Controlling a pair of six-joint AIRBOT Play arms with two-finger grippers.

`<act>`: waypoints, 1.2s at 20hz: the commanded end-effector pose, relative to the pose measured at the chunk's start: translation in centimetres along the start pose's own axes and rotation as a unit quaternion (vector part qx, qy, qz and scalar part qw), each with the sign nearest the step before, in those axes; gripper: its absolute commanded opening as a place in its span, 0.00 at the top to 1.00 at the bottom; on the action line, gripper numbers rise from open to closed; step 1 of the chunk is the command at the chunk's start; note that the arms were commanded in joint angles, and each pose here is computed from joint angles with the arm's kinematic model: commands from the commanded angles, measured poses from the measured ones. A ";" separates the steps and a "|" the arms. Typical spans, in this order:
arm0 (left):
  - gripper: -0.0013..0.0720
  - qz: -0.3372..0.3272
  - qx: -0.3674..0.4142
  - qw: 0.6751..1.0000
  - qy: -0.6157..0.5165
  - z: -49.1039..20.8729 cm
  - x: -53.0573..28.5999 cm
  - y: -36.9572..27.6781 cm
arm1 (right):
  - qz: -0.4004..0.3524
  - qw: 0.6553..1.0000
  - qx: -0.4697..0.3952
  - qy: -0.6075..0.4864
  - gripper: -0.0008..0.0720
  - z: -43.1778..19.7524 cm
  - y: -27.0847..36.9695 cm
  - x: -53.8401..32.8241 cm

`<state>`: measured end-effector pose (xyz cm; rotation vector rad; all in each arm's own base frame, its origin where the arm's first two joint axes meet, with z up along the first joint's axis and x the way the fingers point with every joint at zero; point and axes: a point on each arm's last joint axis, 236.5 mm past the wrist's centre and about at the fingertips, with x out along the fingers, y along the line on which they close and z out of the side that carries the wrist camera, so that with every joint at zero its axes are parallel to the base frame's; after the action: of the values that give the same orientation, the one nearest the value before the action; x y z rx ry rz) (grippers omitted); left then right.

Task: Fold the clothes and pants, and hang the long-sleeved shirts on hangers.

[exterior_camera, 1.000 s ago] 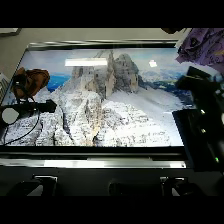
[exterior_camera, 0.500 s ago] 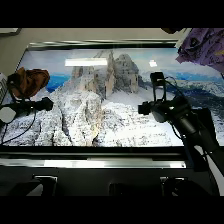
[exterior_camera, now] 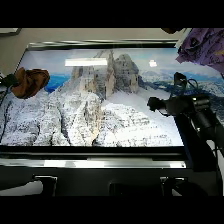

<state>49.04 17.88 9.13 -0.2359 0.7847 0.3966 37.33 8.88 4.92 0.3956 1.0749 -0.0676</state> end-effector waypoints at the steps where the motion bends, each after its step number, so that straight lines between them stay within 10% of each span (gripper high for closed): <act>1: 0.00 0.019 -0.020 0.999 -0.024 1.5 7.6 3.0 | 0.002 1.000 0.019 0.004 0.41 0.3 -0.8 -0.1; 10: 0.00 0.007 -0.058 0.996 -0.062 -1.6 18.6 3.4 | -0.010 1.000 0.010 -0.007 0.41 0.8 -1.3 -0.1; 11: 0.13 0.007 -0.061 0.997 -0.055 -2.0 19.2 3.4 | -0.010 1.000 0.010 -0.007 0.41 0.8 -1.3 -0.1; 13: 0.87 0.010 -0.062 0.997 -0.036 -2.9 19.5 3.5 | -0.010 1.000 0.010 -0.008 0.41 0.9 -1.3 -0.1; 14: 0.96 0.013 -0.066 0.997 -0.023 -3.0 19.2 3.5 | -0.010 1.000 0.010 -0.008 0.41 0.9 -1.3 -0.1; 24: 0.97 -0.116 -0.020 0.992 0.038 1.6 -1.6 -9.2 | -0.058 0.998 -0.006 0.020 0.42 -0.9 -3.8 -2.2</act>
<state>55.71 16.64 6.44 -0.3641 0.7735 0.3277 35.99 6.46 5.02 0.3644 1.1093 -0.1270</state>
